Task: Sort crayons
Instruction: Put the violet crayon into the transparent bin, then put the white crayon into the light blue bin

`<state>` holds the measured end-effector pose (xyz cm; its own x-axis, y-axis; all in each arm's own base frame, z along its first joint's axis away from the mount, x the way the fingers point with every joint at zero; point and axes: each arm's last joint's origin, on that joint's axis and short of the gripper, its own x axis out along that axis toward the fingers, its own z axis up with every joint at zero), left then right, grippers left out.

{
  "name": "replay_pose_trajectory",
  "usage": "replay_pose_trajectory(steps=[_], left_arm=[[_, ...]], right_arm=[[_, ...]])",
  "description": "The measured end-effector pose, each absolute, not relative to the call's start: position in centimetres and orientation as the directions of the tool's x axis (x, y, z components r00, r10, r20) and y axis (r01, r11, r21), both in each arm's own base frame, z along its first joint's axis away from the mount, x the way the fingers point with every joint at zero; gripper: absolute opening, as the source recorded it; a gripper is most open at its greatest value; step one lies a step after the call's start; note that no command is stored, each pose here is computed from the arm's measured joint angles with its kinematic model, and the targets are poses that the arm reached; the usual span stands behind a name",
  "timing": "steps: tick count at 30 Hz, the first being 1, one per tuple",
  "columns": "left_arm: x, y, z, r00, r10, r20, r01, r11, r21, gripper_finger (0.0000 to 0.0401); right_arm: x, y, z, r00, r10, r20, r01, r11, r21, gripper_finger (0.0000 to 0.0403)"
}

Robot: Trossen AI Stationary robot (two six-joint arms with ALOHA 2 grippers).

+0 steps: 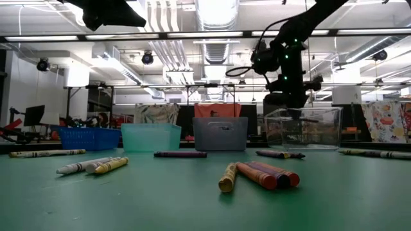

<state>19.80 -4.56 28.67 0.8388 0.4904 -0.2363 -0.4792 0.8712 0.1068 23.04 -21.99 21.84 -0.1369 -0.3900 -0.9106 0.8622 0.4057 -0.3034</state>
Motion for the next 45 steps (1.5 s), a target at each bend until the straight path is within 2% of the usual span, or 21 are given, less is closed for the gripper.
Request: replay_pose_trajectory(steps=[19, 32, 39, 45], left_arm=[[19.8, -4.6, 28.6, 0.838, 0.491, -0.240, -0.479, 0.871, 0.111, 0.0000], [19.8, -4.6, 28.6, 0.838, 0.491, -0.240, -0.479, 0.871, 0.110, 0.0000], [19.8, -4.7, 28.6, 0.851, 0.463, -0.248, -0.459, 0.885, 0.075, 0.0000], [20.0, -4.8, 28.5, 0.871, 0.414, -0.265, -0.428, 0.904, 0.006, 0.0000]], right_arm=[[23.0, -22.0, 19.8, -0.085, -0.424, -0.902, 0.896, 0.364, -0.256, 0.0011], [23.0, -21.9, 20.5, -0.069, -0.441, -0.895, 0.902, 0.355, -0.245, 0.0103], [22.5, -20.3, 24.0, 0.042, -0.474, -0.880, 0.920, 0.361, -0.151, 0.0121], [22.7, -16.2, 28.0, 0.222, -0.511, -0.830, 0.884, 0.464, -0.050, 0.0114]])
